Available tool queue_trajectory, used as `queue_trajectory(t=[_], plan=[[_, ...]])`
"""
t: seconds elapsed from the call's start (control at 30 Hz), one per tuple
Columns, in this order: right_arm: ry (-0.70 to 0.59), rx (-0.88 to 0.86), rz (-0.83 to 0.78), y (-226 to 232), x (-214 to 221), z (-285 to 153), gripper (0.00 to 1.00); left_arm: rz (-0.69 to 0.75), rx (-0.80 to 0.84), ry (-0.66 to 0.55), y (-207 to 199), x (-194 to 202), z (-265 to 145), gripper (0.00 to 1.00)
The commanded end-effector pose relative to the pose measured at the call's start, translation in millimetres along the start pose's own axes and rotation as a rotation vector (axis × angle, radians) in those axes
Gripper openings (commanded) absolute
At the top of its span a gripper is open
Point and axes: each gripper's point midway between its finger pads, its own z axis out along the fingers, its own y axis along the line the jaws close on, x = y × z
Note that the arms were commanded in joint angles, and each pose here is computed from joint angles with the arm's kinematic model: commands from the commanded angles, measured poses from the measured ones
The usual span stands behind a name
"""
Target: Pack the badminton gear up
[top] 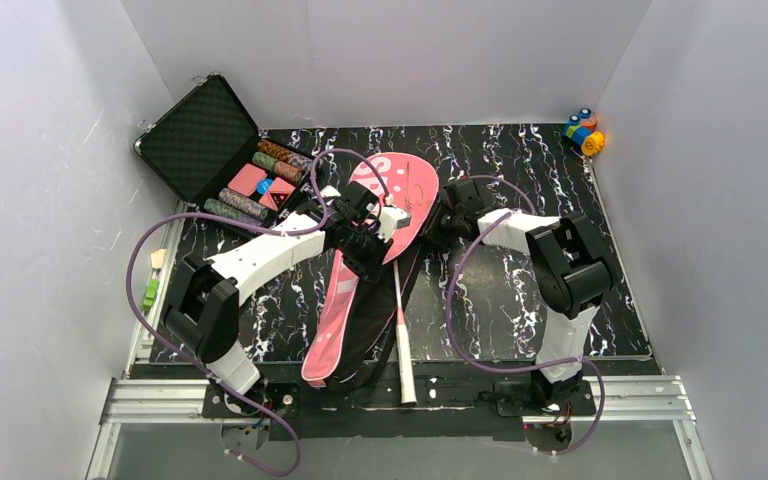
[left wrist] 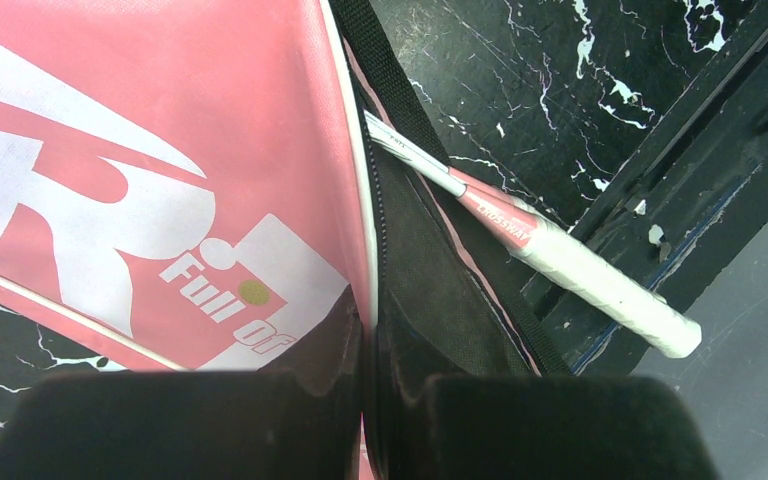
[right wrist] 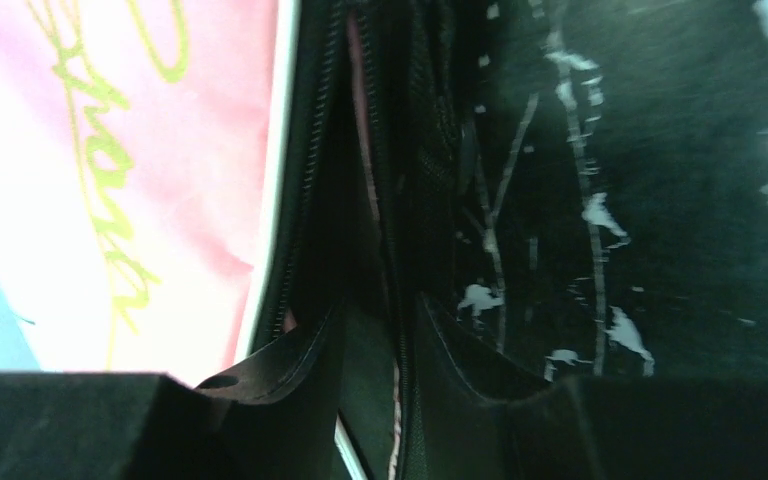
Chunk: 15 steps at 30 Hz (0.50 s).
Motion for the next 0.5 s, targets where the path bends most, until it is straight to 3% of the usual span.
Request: queue_trajectory(t=[0.0, 0.47], plan=[[0.048, -0.010, 0.016, -2.3, 30.6, 7.3, 0.39, 0.040, 0.055, -0.086, -20.4, -20.9, -21.6, 0.00], [0.186, -0.078, 0.038, -3.4, 105.8, -5.8, 0.35, 0.039, 0.054, -0.081, -19.6, -20.1, -19.2, 0.00]])
